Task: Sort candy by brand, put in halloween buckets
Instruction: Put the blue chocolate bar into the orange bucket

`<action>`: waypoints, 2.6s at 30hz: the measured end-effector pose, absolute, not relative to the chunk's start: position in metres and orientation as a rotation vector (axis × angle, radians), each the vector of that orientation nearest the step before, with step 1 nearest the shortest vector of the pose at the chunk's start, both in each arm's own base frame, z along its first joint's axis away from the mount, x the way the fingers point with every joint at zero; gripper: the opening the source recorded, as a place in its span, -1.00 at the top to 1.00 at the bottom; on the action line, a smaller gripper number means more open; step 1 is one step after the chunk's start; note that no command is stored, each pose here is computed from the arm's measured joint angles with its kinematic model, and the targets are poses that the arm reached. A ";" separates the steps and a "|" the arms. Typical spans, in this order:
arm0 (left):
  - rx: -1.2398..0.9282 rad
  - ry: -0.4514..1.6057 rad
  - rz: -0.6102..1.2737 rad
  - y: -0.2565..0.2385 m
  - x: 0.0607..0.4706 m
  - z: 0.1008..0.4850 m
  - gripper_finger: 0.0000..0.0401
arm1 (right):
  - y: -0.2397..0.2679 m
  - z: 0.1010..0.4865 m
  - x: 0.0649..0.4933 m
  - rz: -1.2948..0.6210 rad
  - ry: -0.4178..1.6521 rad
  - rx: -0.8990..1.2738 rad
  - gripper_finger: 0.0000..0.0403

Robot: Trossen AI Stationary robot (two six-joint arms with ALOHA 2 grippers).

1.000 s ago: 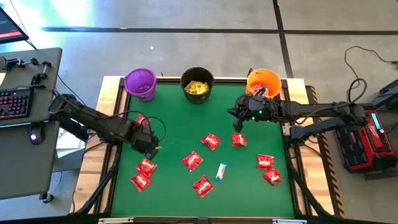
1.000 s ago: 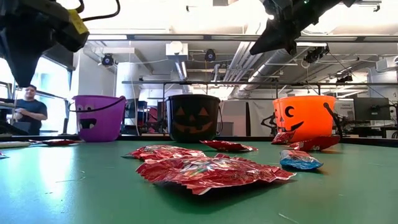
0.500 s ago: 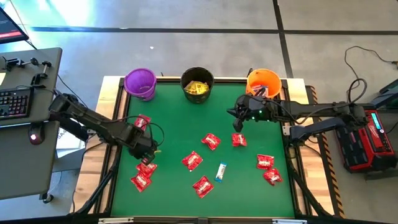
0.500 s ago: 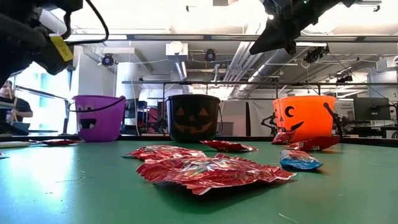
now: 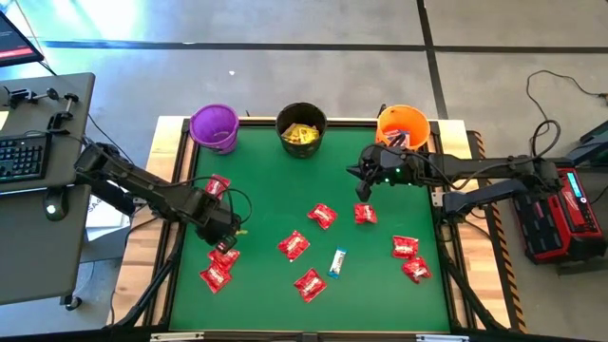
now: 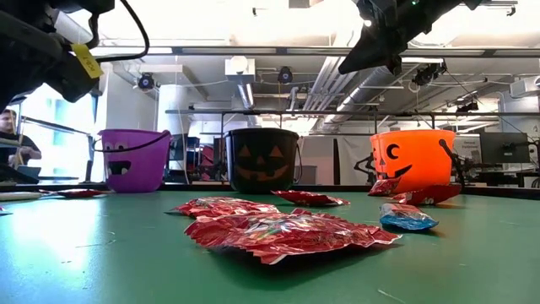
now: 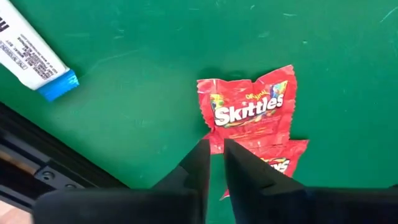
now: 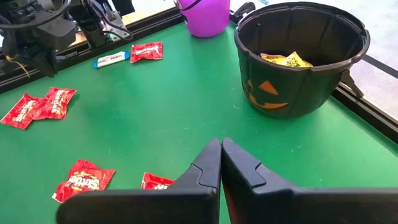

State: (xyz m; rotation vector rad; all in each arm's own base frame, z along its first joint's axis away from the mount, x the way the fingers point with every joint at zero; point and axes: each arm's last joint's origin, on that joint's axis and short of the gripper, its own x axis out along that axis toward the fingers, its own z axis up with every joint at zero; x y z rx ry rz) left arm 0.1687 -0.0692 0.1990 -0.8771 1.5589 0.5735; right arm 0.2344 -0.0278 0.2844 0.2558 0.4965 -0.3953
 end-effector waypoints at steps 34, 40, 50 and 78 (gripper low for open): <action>-0.919 1.707 0.701 -0.076 0.179 0.175 0.16 | -0.028 0.279 0.234 -0.391 0.501 0.241 1.00; -0.927 1.744 0.709 -0.077 0.180 0.171 0.16 | -0.027 0.271 0.233 -0.397 0.521 0.261 1.00; -0.938 1.751 0.715 -0.077 0.181 0.171 0.16 | -0.027 0.274 0.234 -0.389 0.494 0.261 1.00; -0.904 1.858 1.117 -0.046 0.175 0.161 0.09 | -0.026 0.276 0.236 -0.344 0.475 0.244 1.00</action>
